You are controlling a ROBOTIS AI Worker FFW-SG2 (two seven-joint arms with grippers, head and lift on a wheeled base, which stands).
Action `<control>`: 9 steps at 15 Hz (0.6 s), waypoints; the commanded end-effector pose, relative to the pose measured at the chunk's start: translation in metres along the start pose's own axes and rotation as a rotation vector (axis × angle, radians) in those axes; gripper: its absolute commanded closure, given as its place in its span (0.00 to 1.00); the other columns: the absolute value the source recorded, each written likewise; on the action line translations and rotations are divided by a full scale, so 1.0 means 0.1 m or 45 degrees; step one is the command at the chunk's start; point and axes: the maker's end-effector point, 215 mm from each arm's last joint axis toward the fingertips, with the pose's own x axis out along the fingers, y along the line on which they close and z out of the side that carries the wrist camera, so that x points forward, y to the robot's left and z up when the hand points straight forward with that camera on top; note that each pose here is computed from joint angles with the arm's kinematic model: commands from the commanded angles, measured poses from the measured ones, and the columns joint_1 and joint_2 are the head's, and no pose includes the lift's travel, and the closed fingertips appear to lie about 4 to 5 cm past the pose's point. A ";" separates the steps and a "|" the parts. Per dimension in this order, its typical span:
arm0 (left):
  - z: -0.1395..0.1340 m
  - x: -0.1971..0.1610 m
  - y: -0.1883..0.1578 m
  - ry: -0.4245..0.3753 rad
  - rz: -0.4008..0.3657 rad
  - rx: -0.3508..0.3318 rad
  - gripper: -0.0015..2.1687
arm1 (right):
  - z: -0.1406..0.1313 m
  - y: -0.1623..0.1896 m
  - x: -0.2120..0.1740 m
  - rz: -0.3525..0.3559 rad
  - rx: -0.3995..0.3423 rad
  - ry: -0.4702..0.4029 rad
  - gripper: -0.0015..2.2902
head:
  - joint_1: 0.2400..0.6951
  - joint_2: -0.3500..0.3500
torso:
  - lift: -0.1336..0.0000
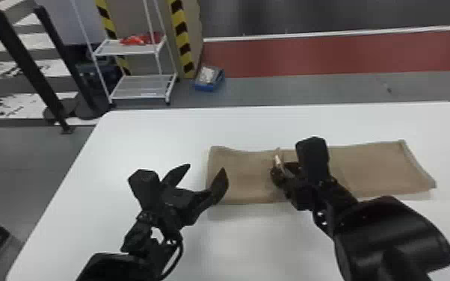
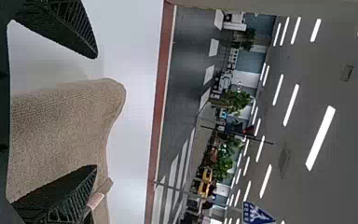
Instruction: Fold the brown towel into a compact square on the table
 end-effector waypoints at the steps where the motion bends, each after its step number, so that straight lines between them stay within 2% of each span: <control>1: 0.00 0.00 -0.01 -0.001 -0.003 0.000 0.01 | 0.01 -0.01 0.00 -0.004 -0.004 0.000 0.45 | 1.00 0.70 | 0.08; 4: 0.00 0.00 -0.02 0.000 -0.005 0.002 0.01 | 0.00 0.00 0.00 0.000 -0.006 0.004 0.45 | 1.00 0.69 | 0.08; 5: -0.01 0.00 -0.01 0.002 -0.003 0.004 0.01 | -0.01 0.01 0.00 0.002 -0.005 0.003 0.50 | 1.00 0.69 | 0.08; 9: -0.02 -0.01 -0.01 0.005 -0.004 0.003 0.01 | 0.10 0.09 -0.06 0.012 -0.014 -0.031 0.50 | 1.00 0.70 | 0.08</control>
